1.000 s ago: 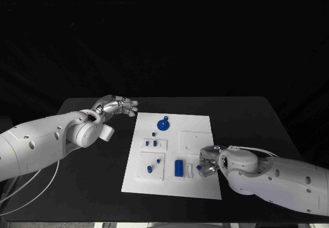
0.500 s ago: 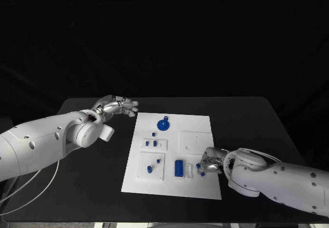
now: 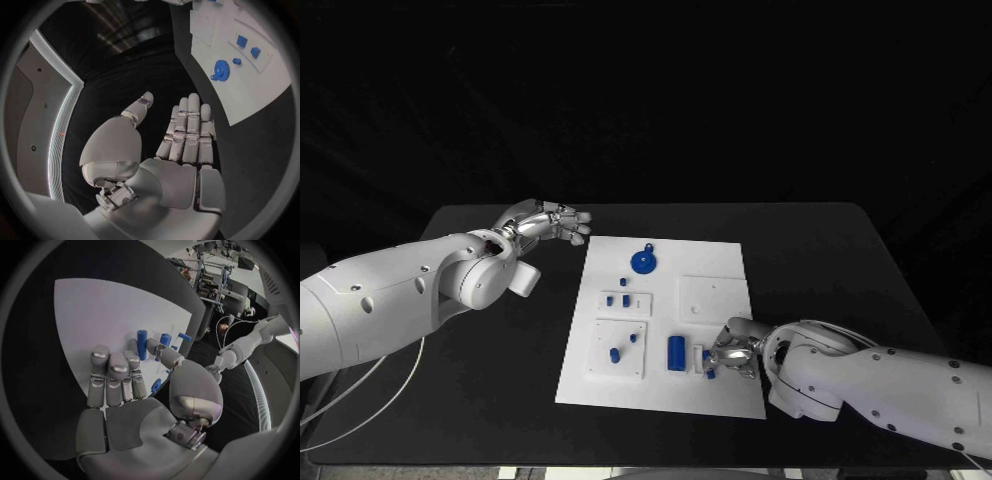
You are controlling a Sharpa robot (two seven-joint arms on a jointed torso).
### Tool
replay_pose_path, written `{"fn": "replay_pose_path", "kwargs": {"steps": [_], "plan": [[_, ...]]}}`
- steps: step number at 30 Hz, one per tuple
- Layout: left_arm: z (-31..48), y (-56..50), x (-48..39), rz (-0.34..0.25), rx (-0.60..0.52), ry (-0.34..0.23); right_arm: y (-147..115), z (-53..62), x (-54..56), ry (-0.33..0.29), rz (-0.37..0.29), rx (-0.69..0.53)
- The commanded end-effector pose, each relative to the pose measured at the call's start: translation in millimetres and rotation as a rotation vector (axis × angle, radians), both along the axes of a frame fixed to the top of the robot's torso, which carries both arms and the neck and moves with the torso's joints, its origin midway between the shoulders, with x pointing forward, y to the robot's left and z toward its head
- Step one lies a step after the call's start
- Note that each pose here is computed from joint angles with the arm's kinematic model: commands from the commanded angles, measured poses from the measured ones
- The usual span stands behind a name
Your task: Assemble the parts on the task board
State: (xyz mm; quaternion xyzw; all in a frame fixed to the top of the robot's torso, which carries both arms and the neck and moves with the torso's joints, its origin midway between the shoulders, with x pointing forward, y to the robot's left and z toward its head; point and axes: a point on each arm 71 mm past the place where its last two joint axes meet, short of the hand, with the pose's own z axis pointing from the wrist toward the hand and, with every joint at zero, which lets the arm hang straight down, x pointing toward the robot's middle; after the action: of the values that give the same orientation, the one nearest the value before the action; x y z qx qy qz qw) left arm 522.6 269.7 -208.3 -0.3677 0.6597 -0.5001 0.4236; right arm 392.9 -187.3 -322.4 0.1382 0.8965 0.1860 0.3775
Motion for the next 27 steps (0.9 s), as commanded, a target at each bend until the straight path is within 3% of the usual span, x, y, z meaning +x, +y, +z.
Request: {"fn": "replay_pose_path", "kwargs": {"steps": [1, 27], "plan": [[0.8, -2.2, -0.5, -0.018, -0.002, -0.003, -0.5, -4.5, -2.8, 0.010, -0.036, 0.034], [0.7, -1.8, -0.6, -0.018, -0.001, -0.001, 6.3, -7.3, -1.8, 0.027, 0.011, -0.007]]}}
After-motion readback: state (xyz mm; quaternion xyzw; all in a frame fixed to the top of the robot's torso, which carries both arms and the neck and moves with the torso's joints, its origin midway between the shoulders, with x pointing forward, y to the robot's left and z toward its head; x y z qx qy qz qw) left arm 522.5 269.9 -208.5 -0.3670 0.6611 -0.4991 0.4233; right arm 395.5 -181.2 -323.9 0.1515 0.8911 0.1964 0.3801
